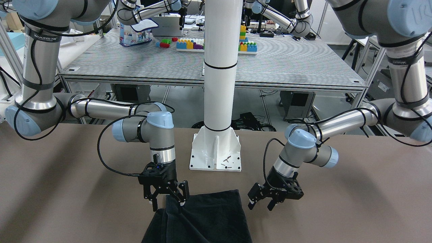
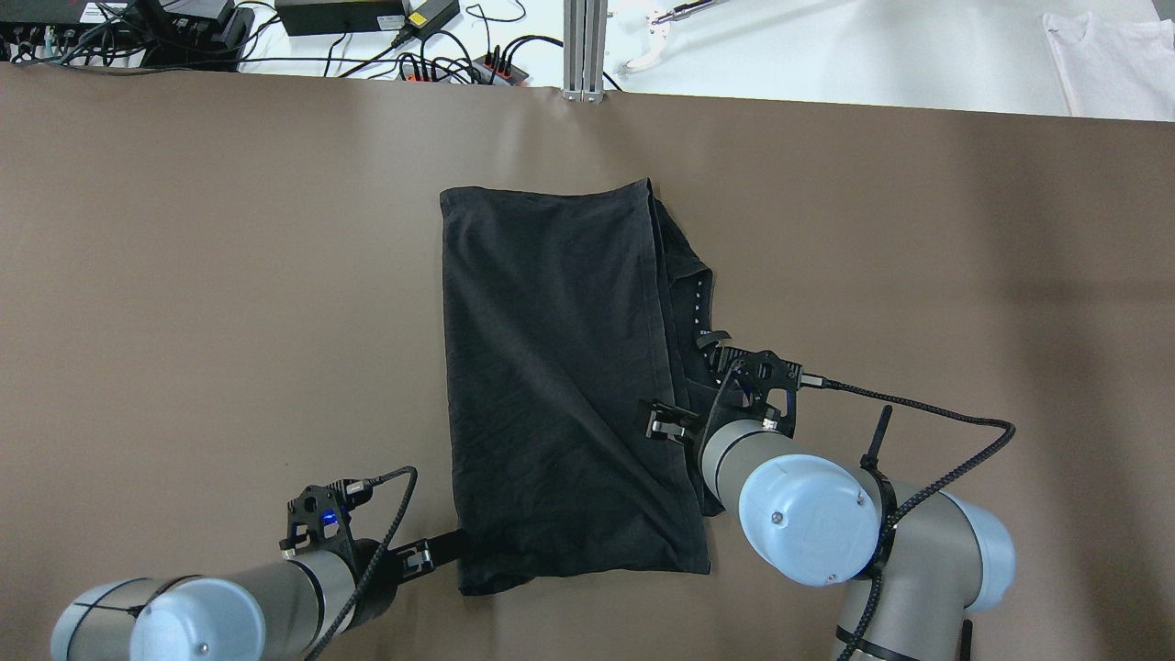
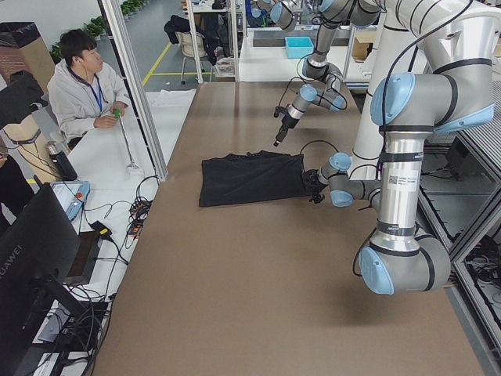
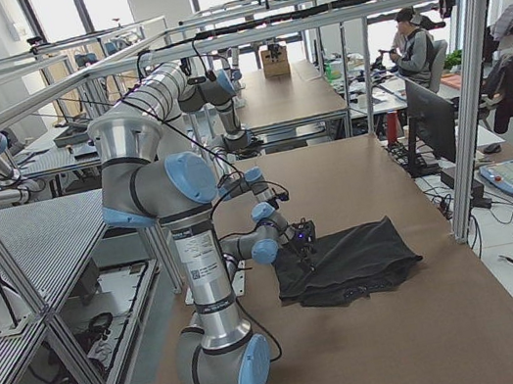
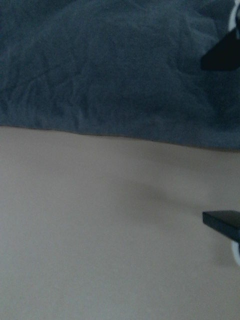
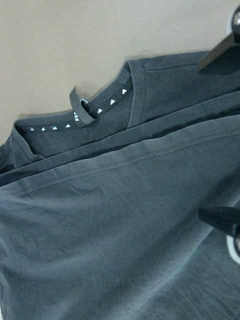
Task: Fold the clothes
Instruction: 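Move the left gripper to the shirt's near end beside the right gripper, then grasp the shirt's near end with both grippers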
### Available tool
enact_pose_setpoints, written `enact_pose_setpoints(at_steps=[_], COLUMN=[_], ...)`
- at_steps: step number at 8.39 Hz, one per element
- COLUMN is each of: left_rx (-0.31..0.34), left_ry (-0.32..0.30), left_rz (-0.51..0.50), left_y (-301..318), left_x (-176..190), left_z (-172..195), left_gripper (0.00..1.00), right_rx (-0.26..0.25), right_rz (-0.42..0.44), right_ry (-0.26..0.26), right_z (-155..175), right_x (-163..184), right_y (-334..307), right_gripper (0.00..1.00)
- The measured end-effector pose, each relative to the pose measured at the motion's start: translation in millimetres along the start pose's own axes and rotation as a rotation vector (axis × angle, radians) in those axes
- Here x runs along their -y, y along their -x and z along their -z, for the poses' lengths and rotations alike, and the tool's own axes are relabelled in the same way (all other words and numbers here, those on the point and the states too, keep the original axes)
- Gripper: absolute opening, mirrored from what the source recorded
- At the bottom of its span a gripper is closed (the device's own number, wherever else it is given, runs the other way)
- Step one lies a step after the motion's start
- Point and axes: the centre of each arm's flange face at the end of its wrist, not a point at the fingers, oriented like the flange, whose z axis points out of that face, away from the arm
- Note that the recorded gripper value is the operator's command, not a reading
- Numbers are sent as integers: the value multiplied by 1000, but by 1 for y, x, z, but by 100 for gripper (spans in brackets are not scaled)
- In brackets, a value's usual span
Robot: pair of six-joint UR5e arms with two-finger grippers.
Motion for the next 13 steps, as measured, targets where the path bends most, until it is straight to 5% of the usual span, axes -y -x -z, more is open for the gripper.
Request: enact_pose_setpoints(at_steps=[3,4,8,9,13], left_rx=[-16,-25,-35,-32,-31], left_ry=[-11,-15,-52,-56,-58], left_rz=[-3,-2,4,5,5], left_y=[-17,-23,-29,-29,-31], left_x=[-32,-35,-25,-23,-25], left_z=[-21,-23,-26,-27,-32], left_gripper=[96,90,94,88,0], right_rx=[-4,-5,15,20,26], right_rz=[0,1,-4,-5,-6], right_ry=[3,3,3,3,3], right_z=[-2,-3,-1,0,0], right_x=[-2,-3,-4,-4,-4], right_y=[-1,-2,-1,0,0], right_gripper=[94,94,94,94,94])
